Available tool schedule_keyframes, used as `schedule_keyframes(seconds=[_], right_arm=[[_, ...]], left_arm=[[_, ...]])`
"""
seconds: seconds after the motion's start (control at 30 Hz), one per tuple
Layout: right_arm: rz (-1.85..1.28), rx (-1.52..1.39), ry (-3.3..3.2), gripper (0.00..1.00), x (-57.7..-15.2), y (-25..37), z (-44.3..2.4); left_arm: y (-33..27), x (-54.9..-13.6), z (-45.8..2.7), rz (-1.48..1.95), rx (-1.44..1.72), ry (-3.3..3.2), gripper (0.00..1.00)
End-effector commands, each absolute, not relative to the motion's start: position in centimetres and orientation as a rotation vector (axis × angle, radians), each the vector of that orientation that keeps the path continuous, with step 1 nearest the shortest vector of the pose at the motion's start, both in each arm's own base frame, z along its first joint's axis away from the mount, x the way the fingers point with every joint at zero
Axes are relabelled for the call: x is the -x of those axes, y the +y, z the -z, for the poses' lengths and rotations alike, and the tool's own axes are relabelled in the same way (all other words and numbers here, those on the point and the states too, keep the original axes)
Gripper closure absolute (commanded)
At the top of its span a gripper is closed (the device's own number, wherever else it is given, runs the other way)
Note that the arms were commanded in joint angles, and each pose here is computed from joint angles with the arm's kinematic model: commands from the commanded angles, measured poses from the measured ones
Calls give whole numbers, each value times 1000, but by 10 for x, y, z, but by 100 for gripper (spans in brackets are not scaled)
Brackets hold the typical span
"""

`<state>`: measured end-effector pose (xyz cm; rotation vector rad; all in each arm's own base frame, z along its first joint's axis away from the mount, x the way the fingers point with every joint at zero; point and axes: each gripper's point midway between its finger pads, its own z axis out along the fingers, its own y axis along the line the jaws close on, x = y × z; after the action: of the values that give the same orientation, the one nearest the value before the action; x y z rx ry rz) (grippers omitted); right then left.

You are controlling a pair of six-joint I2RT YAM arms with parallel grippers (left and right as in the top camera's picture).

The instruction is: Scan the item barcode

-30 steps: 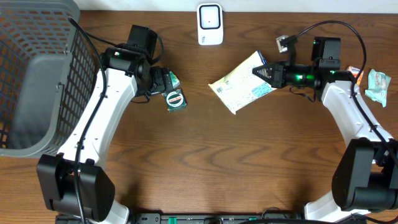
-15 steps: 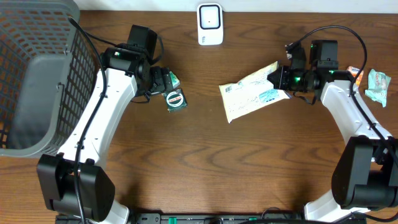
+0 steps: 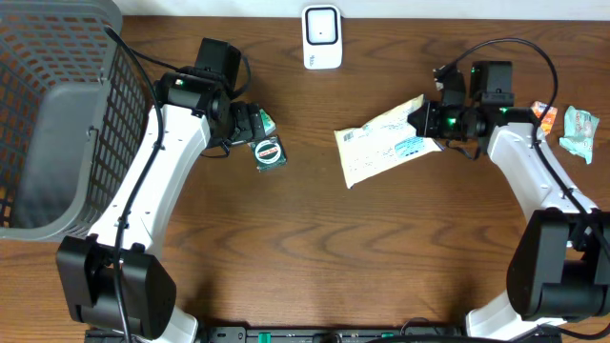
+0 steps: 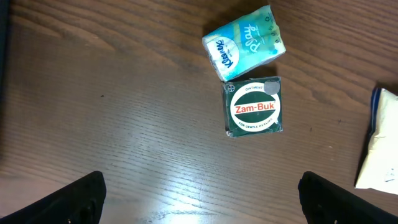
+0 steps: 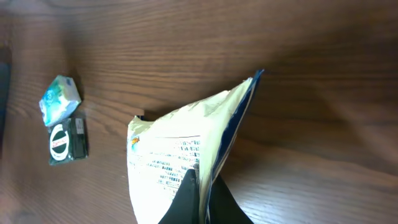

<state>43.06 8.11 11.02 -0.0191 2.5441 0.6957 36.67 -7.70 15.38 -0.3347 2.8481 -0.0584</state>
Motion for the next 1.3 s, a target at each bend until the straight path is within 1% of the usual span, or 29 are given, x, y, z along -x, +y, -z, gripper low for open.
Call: schedule_keyframes(seconds=[0.0,0.13,0.27,0.37,0.5,0.67,0.77,0.83,0.87,0.97,1.0,1.07,1.17,1.27], right_arm=[[-764,49,2493,99,-435,93,-126],[-713,58,2425,99,-436,87,-154],[-531,31,2431,99,-432,74,-166],[-452,83,2438,98,-423,80,-172],[-307,134,2450,98,-416,95,-173],[43,209,2454,98,-404,111,-166],[124,278,2451,99,-393,136,-160],[84,328,2462,99,-385,160,-153],[17,350,2476,99,-377,181,-148],[-181,414,2492,98,-363,218,-146],[-299,455,2491,90,-357,236,-148],[-444,503,2489,87,-349,254,-151],[-542,486,2509,80,-342,263,-153],[-552,479,2524,80,-339,263,-151]], left_arm=[[-74,-368,-157,44,332,2839,3],[-74,-368,-157,44,332,2839,2],[-74,-368,-157,44,332,2839,2],[-74,-368,-157,44,332,2839,2],[-74,-368,-157,44,332,2839,2],[-74,-368,-157,44,332,2839,2],[-74,-368,-157,44,332,2839,2],[-74,-368,-157,44,332,2839,2],[-74,-368,-157,44,332,2839,3],[-74,-368,-157,44,332,2839,2],[-74,-368,-157,44,332,2839,2],[-74,-368,-157,44,332,2839,2],[-74,-368,-157,44,332,2839,3],[-74,-368,-157,44,332,2839,2]])
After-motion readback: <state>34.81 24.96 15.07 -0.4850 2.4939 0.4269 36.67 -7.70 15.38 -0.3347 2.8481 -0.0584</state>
